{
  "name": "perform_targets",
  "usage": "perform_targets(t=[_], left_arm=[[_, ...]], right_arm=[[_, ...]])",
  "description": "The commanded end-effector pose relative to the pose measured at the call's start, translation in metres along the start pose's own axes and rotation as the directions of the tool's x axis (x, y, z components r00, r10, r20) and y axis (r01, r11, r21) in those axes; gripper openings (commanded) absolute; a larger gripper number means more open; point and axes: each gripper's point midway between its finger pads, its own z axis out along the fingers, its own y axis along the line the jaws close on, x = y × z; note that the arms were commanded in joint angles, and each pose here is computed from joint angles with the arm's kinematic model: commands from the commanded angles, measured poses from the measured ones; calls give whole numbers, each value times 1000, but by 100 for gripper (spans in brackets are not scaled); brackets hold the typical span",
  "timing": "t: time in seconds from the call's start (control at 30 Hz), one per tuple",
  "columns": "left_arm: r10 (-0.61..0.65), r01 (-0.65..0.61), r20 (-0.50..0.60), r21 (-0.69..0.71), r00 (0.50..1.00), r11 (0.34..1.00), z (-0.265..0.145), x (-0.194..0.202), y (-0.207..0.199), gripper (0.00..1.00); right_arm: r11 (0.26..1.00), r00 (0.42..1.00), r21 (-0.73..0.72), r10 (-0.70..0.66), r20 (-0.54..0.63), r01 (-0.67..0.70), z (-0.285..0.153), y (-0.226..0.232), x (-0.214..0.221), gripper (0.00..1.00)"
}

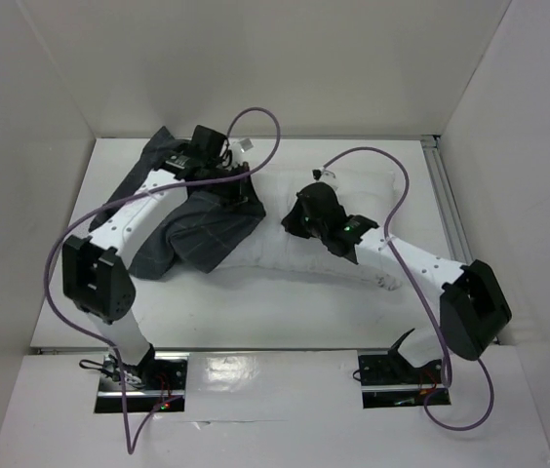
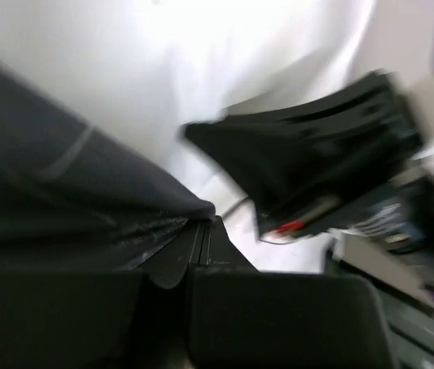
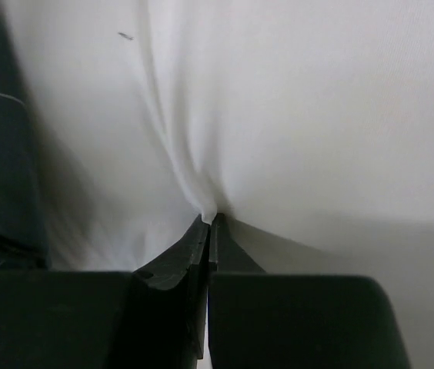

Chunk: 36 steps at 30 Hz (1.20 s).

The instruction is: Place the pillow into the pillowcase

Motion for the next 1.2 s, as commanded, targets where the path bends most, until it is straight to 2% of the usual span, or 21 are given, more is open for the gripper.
perform_targets(t=[0.0,0.03,0.07,0.1,0.13,0.17,0.27,0.3,0.37,0.4,0.43,0.47,0.53,0.63,0.73,0.9,1.0,1.03,1.1,1.13,1.17], left_arm=[[136,-122,147,-100,980,988,-45,-2,-3,0],[145,-125,158,-128,977,984,-50,0,0,12],[122,-96,153,-165,981,982,-53,2,10,34],[156,-121,167,-205,973,971,-59,-3,13,56],[161,-122,161,-228,974,966,-60,-5,16,86],[166,-124,156,-253,974,960,-60,-9,19,100],[217,-137,193,-356,957,924,-77,-29,21,99],[259,-147,247,-395,934,907,-89,-46,15,95],[277,-134,281,-437,919,889,-96,-59,15,85],[300,-115,324,-485,897,867,-103,-78,16,58],[309,-106,339,-504,889,857,-104,-87,17,51],[311,-88,356,-524,881,847,-107,-97,22,48],[326,-54,380,-576,866,816,-102,-120,33,66],[304,12,387,-634,870,773,-95,-139,62,77],[316,12,379,-656,870,755,-88,-153,80,78],[296,-14,309,-669,904,743,-50,-159,110,74],[278,-17,284,-672,918,741,-37,-157,121,64],[278,-17,284,-672,918,741,-37,-157,121,52],[274,-16,295,-654,915,757,-35,-159,117,35],[280,-17,304,-650,910,759,-35,-162,116,15],[285,-22,312,-638,906,769,-36,-165,110,7]], right_arm=[[983,986,-164,102,130,-80,-28,43,-34,0],[984,987,-164,89,134,-67,-31,41,-34,0],[983,988,-170,88,127,-66,-31,42,-33,0],[985,992,-167,58,108,-40,-31,42,-26,0],[987,994,-159,44,105,-27,-31,40,-24,0],[985,995,-170,38,93,-21,-32,44,-20,0],[987,997,-157,-35,68,45,-34,42,-7,0],[985,995,-155,-65,72,76,-35,42,-9,0],[984,993,-138,-107,59,114,-35,38,-2,0],[981,988,-126,-142,59,149,-33,38,0,0],[979,986,-117,-160,50,165,-33,34,2,0],[979,983,-94,-176,46,180,-30,29,4,0],[974,976,-62,-215,42,217,-30,23,8,0],[969,968,-21,-244,64,245,-37,17,2,0],[966,963,26,-257,78,256,-39,8,-3,0],[967,965,39,-255,60,253,-39,4,1,0],[964,964,55,-264,37,261,-35,-1,7,2],[964,964,57,-261,49,258,-36,1,3,6],[960,962,91,-269,43,265,-36,-2,-1,14],[953,958,122,-284,51,276,-37,-8,-3,18],[942,947,137,-317,61,306,-43,-8,-8,23]])
